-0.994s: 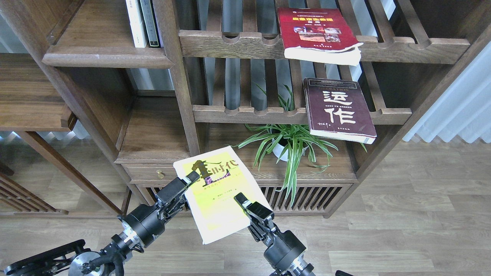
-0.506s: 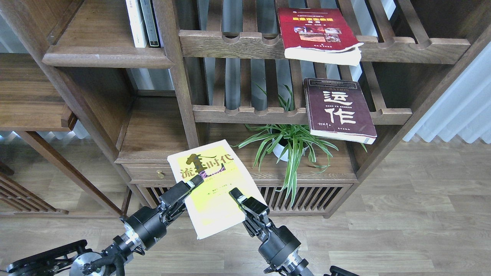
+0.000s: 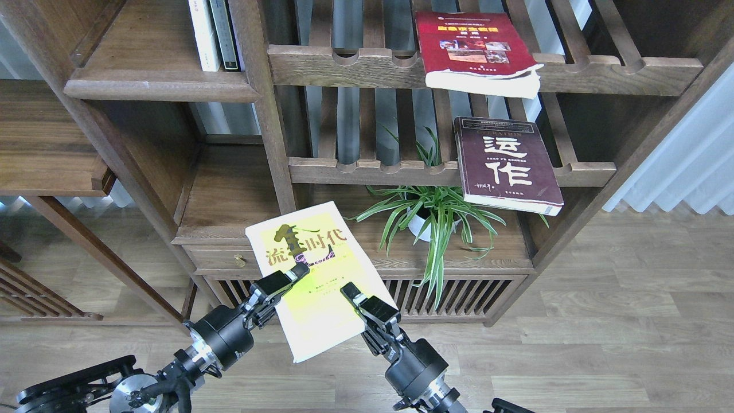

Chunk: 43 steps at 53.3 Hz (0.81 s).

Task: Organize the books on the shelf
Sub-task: 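Pinch the yellow-green book between both grippers and lift it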

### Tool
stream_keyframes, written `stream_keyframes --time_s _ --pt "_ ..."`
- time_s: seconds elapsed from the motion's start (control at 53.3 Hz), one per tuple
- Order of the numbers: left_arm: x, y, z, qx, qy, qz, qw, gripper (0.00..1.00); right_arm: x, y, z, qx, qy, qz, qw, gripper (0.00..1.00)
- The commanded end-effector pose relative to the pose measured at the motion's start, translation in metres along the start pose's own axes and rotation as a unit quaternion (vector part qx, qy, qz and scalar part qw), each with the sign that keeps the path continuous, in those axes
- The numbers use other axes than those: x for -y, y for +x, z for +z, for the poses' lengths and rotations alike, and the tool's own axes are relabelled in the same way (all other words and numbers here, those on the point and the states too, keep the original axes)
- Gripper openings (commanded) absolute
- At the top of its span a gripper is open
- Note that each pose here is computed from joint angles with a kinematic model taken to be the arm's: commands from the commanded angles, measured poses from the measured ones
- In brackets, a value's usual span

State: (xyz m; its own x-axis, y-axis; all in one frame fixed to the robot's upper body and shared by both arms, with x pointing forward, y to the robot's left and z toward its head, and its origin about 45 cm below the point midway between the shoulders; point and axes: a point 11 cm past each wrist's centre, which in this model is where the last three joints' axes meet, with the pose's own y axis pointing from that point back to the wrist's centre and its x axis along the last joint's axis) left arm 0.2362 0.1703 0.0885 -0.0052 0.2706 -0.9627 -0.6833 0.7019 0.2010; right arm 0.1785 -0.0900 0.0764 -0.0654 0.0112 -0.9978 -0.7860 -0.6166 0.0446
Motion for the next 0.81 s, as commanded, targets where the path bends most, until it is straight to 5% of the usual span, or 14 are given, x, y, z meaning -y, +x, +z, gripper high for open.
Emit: stream_keyframes --time_s 0.0,0.375,0.431,0.788 --pt "0.0007 -0.0006 -0.0007 0.002 0.002 -0.001 1.000 0.07 0.0001 0.0007 -0.0009 -0.001 0.001 0.001 1.000 0.07" --pt "0.0045 -0.0029 -0.0043 0.001 0.003 -0.006 1.000 0.06 0.0001 0.0022 -0.0068 -0.004 0.009 0.003 1.000 0.10" --pt "0.0037 -0.0016 -0.0032 0.001 0.002 -0.004 1.000 0.07 -0.0009 0.0033 -0.0037 -0.003 0.004 0.005 1.000 0.24" --pt "0.0032 0.0005 -0.0001 0.003 -0.003 -0.002 1.000 0.07 -0.0003 0.0026 -0.0054 -0.004 0.007 0.004 1.000 0.74"
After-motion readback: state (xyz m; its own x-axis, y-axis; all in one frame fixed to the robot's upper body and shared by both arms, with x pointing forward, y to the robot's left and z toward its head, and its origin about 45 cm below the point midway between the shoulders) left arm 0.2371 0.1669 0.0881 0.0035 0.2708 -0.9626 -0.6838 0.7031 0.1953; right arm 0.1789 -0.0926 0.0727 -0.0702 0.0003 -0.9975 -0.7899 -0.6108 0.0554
